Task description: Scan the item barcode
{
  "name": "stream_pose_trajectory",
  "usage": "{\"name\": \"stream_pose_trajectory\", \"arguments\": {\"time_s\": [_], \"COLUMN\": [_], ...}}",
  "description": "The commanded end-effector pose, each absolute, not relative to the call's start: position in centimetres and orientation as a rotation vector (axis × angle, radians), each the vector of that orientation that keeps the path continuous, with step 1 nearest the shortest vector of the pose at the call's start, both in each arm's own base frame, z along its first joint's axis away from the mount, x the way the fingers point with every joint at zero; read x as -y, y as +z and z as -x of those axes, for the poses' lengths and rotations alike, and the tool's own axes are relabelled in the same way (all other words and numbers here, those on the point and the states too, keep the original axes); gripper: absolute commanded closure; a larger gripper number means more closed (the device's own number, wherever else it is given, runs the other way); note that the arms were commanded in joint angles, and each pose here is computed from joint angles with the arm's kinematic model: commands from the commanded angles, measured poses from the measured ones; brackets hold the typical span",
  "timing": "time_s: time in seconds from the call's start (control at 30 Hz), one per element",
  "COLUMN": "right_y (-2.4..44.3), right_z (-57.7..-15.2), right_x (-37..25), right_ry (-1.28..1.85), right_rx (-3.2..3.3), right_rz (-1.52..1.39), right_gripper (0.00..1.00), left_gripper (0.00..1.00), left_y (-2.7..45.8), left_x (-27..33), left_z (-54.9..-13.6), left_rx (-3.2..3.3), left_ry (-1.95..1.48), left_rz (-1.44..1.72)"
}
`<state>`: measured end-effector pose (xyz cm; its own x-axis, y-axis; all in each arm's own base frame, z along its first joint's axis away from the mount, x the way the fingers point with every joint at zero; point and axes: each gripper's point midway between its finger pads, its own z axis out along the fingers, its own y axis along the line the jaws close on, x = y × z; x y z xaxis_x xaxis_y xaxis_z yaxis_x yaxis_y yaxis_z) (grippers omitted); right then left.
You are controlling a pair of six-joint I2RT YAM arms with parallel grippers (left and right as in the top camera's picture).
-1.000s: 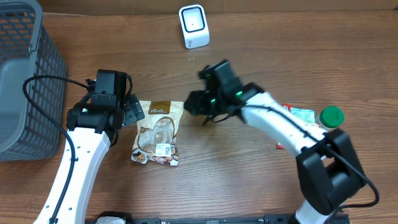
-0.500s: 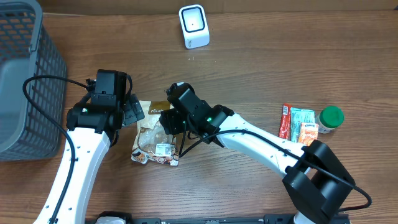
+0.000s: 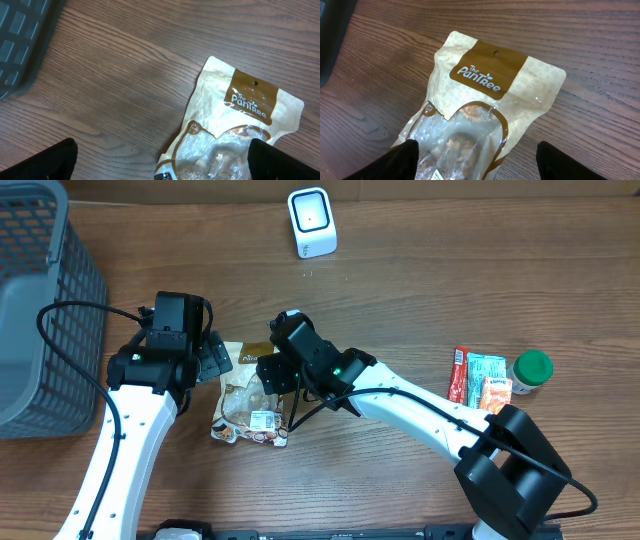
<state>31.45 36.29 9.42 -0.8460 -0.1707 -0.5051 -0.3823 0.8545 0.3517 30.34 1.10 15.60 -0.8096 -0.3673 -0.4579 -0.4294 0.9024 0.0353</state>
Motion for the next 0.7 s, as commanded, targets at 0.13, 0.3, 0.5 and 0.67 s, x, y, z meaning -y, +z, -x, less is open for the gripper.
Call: {"name": "stream_pose_trajectory", "arguments": {"time_s": [0.13,0.3,0.5,0.67], "right_y": [8.99,8.99,8.99,8.92], "right_z": [-31.63,-31.63,-31.66,-31.59], "right_x": [-36.03,-36.02,-36.0,-35.93], "right_ry": [0.599,0.598,0.598,0.595], "right_rx": [-2.564,-2.564,-2.564,-2.569], "right_rz": [0.394,0.393,0.393,0.394], "right_gripper": [0.18,0.18,0.17,0.16], "left_gripper": [0.01,0.0,0.0,0.0], "left_y": [16.35,16.35,16.35,16.35], "left_x": [-1.27,-1.27,-1.27,-1.27], "left_z": [-30.68,-30.67,-30.67,-30.67], "left_rx": [-2.591,-2.592,-2.592,-2.592], "left_ry": [0.197,0.197,0.197,0.197], "left_rz": [0.576,0.576,0.576,0.576]}}
